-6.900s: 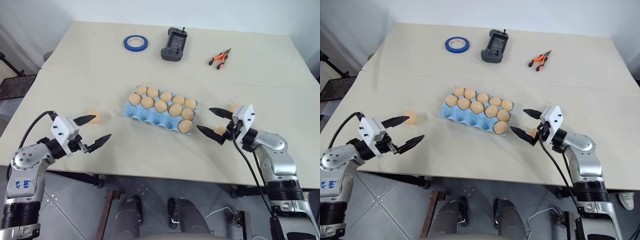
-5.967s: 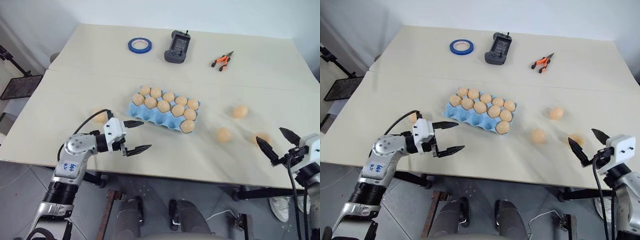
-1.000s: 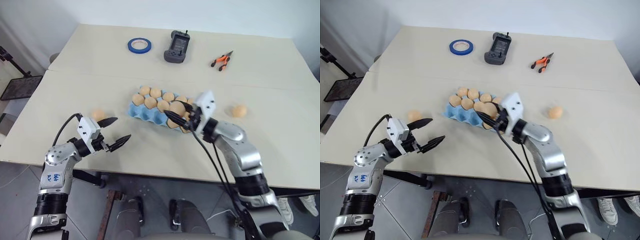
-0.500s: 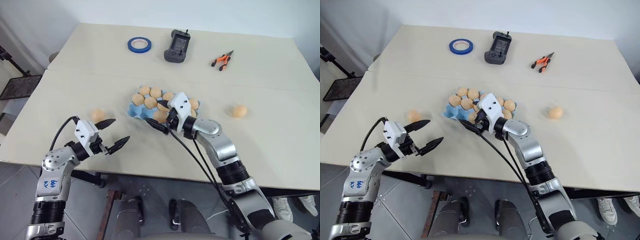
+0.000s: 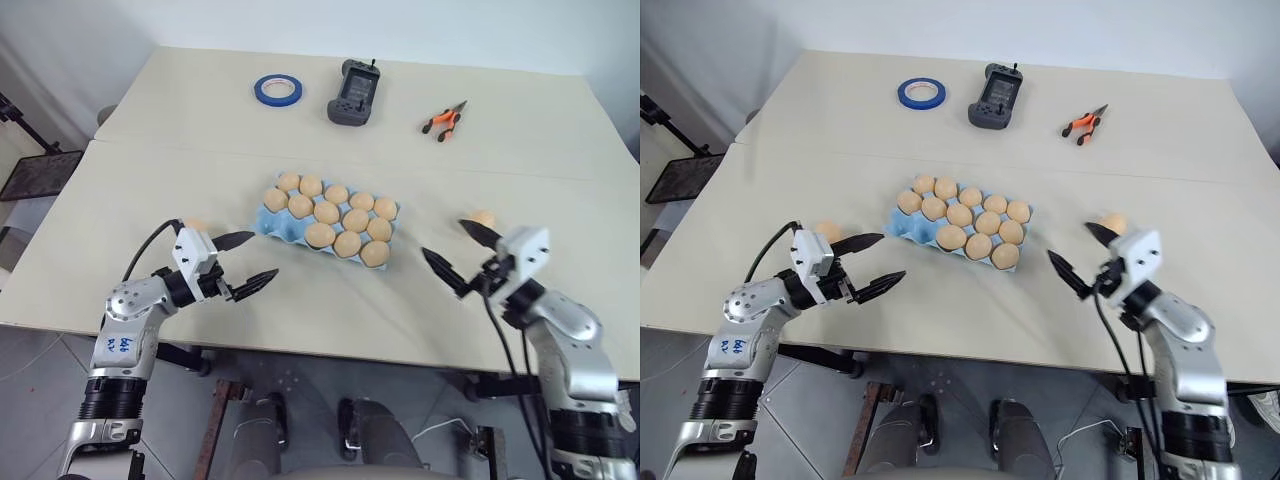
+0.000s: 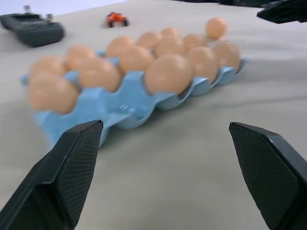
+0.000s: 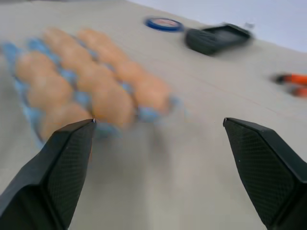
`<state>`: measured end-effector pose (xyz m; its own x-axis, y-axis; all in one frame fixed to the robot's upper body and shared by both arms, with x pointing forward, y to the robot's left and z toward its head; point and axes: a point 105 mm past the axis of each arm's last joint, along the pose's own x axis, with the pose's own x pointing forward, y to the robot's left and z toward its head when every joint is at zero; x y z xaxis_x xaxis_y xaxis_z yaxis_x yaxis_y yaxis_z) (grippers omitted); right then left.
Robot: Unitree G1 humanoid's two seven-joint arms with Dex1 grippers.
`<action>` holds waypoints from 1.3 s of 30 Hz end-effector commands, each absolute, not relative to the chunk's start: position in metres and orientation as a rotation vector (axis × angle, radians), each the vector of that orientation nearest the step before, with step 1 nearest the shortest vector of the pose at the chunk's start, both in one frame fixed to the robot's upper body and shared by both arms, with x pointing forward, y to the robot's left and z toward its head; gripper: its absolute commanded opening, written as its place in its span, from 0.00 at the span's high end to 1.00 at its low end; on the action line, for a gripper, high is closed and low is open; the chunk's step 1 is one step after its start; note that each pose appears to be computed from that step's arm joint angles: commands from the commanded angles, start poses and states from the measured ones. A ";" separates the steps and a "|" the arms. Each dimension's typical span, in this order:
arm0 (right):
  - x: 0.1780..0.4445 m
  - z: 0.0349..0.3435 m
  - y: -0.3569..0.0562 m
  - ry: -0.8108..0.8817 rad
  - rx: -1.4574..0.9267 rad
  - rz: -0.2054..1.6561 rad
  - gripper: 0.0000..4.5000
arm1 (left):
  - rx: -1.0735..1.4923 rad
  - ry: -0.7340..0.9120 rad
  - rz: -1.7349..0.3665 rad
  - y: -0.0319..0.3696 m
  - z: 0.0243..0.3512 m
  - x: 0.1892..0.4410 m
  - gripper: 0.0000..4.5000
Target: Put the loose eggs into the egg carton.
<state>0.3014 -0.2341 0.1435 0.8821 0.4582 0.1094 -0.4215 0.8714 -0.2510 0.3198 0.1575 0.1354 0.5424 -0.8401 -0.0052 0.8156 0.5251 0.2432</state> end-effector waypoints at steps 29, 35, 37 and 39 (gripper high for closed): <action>0.386 0.132 -0.278 -0.024 -0.148 0.210 0.01 | 0.300 -0.222 -1.167 0.107 0.150 0.329 0.00; 0.407 0.129 -0.274 0.027 -0.183 0.182 0.05 | 0.303 -0.221 -1.136 0.115 0.149 0.324 0.00; 0.410 0.131 -0.270 0.015 -0.174 0.192 0.14 | 0.304 -0.224 -1.119 0.118 0.149 0.322 0.00; 0.412 0.135 -0.264 -0.014 -0.171 0.215 0.28 | 0.302 -0.229 -1.095 0.122 0.150 0.322 0.00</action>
<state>0.4089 -0.2651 0.1175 0.9767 0.2023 -0.0708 -0.2111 0.9655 -0.1525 0.3229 0.1186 0.1353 0.4285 -0.9035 -0.0074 0.8609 0.4058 0.3070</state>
